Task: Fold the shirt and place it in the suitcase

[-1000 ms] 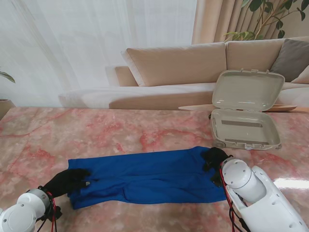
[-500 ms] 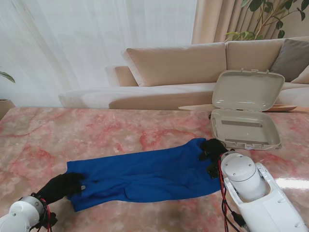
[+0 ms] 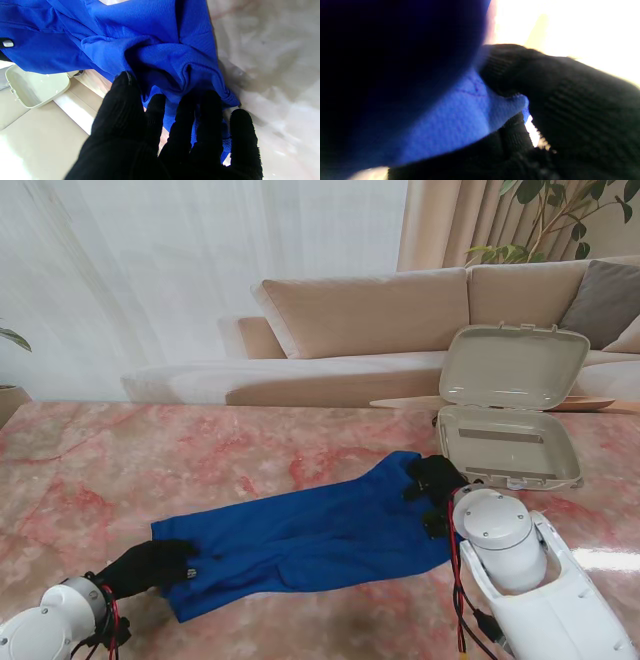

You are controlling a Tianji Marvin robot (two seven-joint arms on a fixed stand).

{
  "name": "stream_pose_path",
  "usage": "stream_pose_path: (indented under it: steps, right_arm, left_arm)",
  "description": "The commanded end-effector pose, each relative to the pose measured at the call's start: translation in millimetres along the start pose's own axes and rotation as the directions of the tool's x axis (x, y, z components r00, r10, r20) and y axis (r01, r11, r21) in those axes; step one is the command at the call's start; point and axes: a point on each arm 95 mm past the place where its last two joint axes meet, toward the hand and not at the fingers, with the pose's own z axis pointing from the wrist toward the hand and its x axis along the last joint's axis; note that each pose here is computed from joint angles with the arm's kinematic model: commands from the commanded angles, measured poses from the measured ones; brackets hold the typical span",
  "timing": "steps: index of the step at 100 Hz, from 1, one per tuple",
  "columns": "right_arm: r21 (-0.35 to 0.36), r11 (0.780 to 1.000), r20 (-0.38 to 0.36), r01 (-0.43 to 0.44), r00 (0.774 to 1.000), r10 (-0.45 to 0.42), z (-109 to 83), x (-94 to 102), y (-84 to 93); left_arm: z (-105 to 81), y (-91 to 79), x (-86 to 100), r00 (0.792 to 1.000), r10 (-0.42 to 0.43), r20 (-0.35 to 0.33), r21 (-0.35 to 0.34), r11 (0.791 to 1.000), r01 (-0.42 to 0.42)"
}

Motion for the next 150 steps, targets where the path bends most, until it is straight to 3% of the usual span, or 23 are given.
stream_pose_path:
  steps: [1,60,106,150]
  right_arm:
    - [0.016,1.000,-0.020,-0.016,1.000,0.016,-1.8,10.9,-2.9]
    - [0.047,0.998,-0.136,-0.047,0.989,0.052,-9.5,61.4,-21.8]
    - [0.101,0.993,-0.176,-0.063,0.981,0.080,-6.5,77.3,-41.4]
    - [0.194,0.976,-0.217,-0.097,0.966,0.139,-0.9,93.4,-75.6]
  left_arm:
    - [0.3,23.8,-15.6,0.999,-0.026,0.042,-0.071,0.997,0.029]
    - [24.2,32.2,-2.8,0.998,-0.058,-0.035,-0.131,0.990,0.053]
    - [43.9,36.7,10.0,0.993,-0.077,-0.089,-0.190,0.980,0.059]
    - [52.6,36.2,15.1,0.991,-0.074,-0.109,-0.197,0.979,0.052]
